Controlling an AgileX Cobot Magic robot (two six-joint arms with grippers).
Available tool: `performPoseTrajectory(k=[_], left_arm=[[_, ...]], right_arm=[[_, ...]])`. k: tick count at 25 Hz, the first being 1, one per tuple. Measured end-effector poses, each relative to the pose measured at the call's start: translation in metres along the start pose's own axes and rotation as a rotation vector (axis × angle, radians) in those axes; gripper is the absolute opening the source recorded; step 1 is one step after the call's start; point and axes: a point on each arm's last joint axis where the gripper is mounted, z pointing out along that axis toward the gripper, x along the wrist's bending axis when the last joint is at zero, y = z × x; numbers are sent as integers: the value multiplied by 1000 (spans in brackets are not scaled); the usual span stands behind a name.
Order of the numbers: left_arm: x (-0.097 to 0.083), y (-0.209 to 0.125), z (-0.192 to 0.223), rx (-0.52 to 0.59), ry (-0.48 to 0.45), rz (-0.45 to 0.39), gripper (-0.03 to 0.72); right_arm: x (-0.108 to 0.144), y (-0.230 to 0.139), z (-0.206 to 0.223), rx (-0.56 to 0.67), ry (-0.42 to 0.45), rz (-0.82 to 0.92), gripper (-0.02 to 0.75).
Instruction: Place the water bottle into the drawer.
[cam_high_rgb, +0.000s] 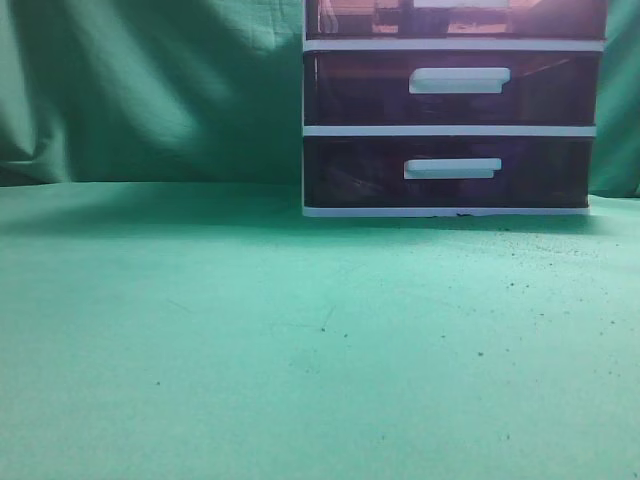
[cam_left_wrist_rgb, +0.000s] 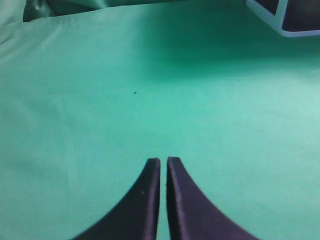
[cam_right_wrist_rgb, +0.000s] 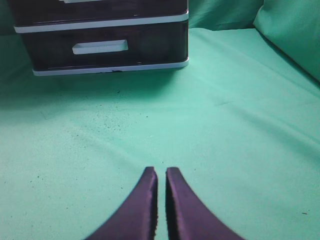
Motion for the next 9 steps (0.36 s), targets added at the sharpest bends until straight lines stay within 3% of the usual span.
performPoseTrajectory(k=[9], left_arm=[[0,0,0,0,0,1,0]], right_arm=[[0,0,0,0,0,0,47]])
